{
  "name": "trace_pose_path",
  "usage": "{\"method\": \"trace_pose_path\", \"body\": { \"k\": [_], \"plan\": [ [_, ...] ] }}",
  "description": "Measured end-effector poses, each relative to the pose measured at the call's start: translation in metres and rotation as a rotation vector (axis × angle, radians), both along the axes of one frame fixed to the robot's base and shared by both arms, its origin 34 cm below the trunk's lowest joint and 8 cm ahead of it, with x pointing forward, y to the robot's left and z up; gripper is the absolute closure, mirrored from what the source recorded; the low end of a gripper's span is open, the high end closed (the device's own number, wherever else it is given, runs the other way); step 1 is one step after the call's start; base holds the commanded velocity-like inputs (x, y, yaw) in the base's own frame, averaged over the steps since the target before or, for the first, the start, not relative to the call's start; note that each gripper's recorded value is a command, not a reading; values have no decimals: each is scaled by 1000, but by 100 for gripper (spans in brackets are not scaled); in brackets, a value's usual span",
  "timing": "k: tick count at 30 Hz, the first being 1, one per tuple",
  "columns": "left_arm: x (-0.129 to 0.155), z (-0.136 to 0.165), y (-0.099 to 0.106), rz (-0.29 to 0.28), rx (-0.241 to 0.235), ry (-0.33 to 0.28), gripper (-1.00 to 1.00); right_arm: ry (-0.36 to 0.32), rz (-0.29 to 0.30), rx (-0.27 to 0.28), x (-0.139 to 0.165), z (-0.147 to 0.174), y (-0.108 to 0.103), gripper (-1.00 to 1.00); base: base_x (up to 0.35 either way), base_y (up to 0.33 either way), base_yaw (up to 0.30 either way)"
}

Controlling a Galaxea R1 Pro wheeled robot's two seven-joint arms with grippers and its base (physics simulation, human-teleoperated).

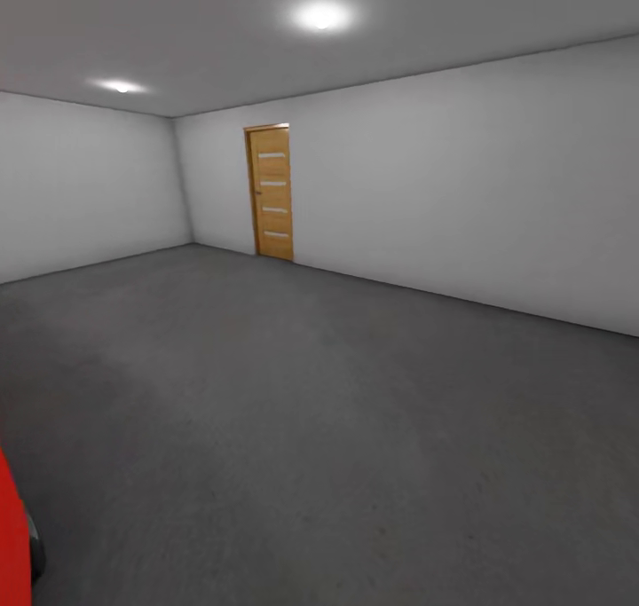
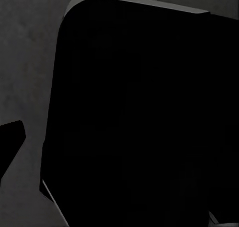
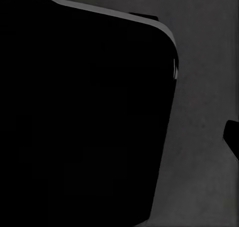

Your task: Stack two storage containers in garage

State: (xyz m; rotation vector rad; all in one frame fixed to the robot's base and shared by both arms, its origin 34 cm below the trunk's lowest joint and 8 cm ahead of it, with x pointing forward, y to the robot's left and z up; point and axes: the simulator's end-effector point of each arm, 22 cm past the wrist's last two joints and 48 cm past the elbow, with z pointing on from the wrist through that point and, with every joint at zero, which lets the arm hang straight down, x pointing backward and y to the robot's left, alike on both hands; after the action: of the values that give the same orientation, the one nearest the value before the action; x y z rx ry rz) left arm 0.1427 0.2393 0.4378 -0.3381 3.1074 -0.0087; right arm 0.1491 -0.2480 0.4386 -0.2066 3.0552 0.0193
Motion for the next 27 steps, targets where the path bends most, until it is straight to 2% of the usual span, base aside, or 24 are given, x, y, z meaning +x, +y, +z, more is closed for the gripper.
{"method": "trace_pose_path", "body": {
  "k": [12,27],
  "plan": [
    [-1,0,2,1,1,2,-100,-2,-17,0,1,0,1,-100,322,0,22],
    [0,0,2,-1,2,0,-100,-2,-22,-2,1,0,0,-100,322,0,251]
  ]
}}
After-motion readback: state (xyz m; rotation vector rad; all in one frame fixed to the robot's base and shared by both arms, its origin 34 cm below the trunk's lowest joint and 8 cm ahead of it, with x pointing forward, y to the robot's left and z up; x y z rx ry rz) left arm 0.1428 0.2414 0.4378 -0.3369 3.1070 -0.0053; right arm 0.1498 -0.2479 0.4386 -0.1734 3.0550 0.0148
